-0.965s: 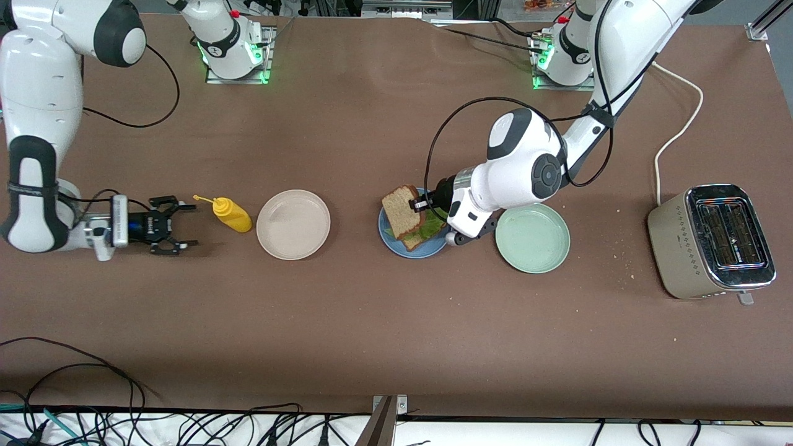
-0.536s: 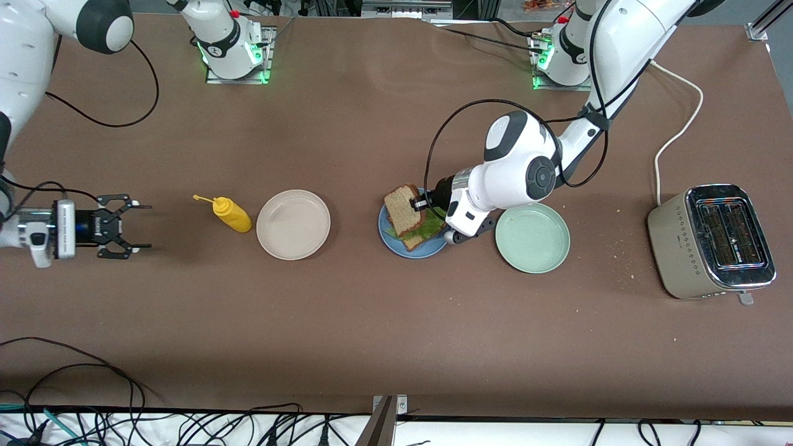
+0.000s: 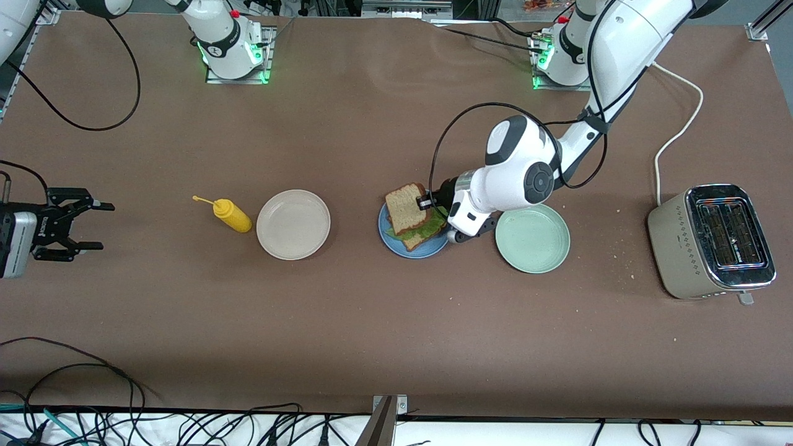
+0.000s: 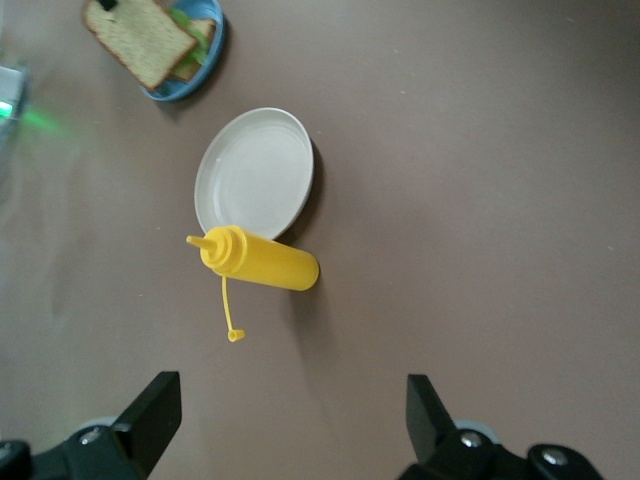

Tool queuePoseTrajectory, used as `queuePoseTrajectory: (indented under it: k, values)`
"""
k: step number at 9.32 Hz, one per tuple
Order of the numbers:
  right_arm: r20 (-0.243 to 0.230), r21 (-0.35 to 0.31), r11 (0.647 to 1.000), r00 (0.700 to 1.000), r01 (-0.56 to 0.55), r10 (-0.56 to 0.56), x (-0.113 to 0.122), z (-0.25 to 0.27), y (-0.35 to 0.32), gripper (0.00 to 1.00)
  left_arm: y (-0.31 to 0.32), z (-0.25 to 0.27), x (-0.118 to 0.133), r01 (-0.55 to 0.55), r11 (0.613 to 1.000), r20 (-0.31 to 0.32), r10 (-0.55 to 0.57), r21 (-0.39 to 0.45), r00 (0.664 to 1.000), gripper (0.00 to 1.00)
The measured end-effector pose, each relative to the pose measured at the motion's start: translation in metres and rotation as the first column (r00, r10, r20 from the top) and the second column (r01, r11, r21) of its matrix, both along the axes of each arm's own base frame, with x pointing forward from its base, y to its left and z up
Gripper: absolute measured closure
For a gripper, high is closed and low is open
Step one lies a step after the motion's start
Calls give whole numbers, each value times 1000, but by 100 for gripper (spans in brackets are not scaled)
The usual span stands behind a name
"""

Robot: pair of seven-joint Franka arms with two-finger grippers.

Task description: Make sandwich in blue plate with both arms

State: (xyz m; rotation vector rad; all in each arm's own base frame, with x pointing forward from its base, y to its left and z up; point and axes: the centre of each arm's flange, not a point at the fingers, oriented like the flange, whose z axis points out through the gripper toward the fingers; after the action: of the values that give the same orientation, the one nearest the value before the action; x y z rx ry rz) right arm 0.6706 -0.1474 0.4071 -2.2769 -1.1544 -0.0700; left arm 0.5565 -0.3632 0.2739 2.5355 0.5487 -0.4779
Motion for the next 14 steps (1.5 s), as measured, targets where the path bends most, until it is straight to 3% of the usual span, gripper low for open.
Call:
queuePoseTrajectory:
  k: [2,5,8,11,12,13,14]
  values:
    - [-43,-166,983,995,79,-87,11,35,36,0,17,-9,7,-1,1000,7,1,14,1000,92]
    - [-69,-344,924,977,168,-203,12,62,65,0,30,-27,8,31,998,2,-31,48,1000,92]
    - [-56,-521,810,936,269,-347,2,94,102,0,26,-46,0,45,998,-30,-43,52,999,92]
    - [35,-635,613,811,470,-585,-29,103,133,0,29,-55,0,44,997,-39,-41,65,998,89]
    - [59,-633,559,753,536,-655,-42,99,139,0,29,-55,1,43,997,-39,-41,66,998,76]
    - [80,-614,502,681,609,-728,-55,99,140,0,30,-55,1,43,997,-38,-40,66,998,75]
    - [87,-591,473,635,653,-768,-66,106,138,0,30,-56,1,43,997,-37,-40,68,998,65]
